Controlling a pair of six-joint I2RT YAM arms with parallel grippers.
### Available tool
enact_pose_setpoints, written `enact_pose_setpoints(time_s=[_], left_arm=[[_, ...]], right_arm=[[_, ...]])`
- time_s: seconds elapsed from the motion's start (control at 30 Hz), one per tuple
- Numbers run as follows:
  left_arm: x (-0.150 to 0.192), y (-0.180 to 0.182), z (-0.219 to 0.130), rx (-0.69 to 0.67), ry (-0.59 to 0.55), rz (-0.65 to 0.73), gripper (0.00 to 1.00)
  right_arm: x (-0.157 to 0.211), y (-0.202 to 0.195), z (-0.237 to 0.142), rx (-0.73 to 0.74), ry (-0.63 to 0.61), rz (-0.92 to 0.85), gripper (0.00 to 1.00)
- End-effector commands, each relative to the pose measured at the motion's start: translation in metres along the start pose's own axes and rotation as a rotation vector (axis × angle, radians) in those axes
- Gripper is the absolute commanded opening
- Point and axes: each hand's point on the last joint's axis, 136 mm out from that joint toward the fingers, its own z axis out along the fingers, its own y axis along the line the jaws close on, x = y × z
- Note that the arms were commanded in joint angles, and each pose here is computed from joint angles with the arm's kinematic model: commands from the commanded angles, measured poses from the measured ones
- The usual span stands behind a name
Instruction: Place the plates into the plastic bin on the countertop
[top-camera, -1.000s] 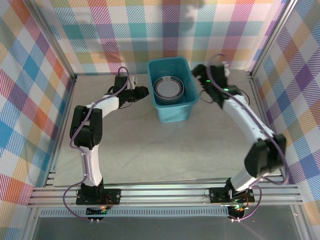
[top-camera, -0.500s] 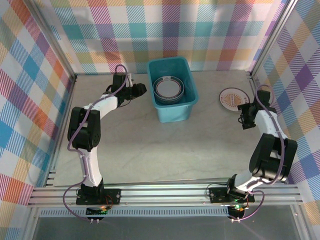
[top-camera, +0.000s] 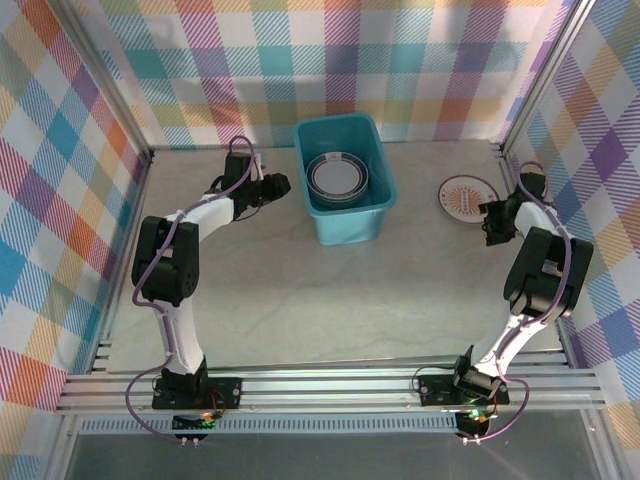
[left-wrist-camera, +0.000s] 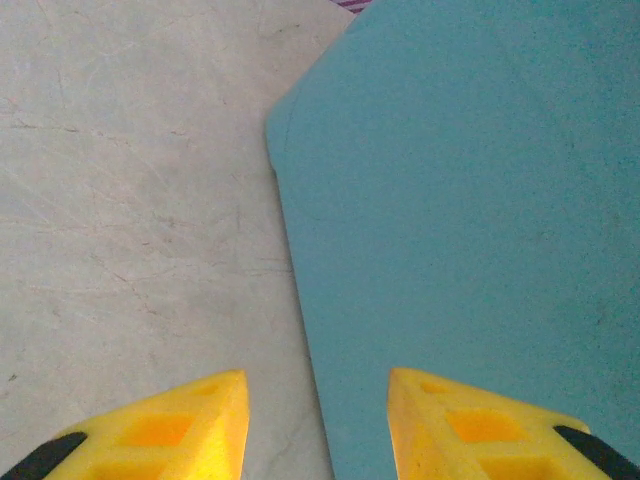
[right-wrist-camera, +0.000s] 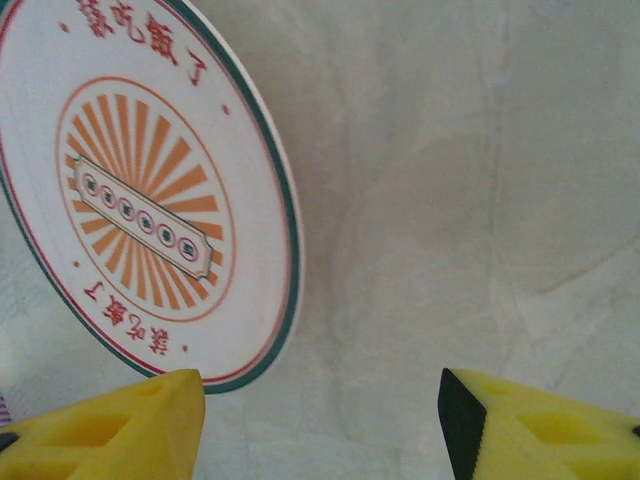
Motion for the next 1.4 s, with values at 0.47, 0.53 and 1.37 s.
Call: enact_pose_setpoints(time_s=[0.47, 0.53, 1.37], left_arm=[[-0.011, -0.005, -0.002, 0.012, -0.012, 0.048, 0.41], [-0.011, -0.005, -0.001, 0.013, -0.01, 0.047, 0.41], [-0.009, -0.003, 0.008, 0.022, 0.014, 0.031, 0.41]], right_arm=[[-0.013, 0.004, 0.032, -0.039, -0.014, 0.038, 0.56], [-0.013, 0.005, 0.035, -0.037, -0.006, 0.041, 0.56], [-0.011, -0.003, 0.043, 0.022, 0.008, 0.003, 0.35]])
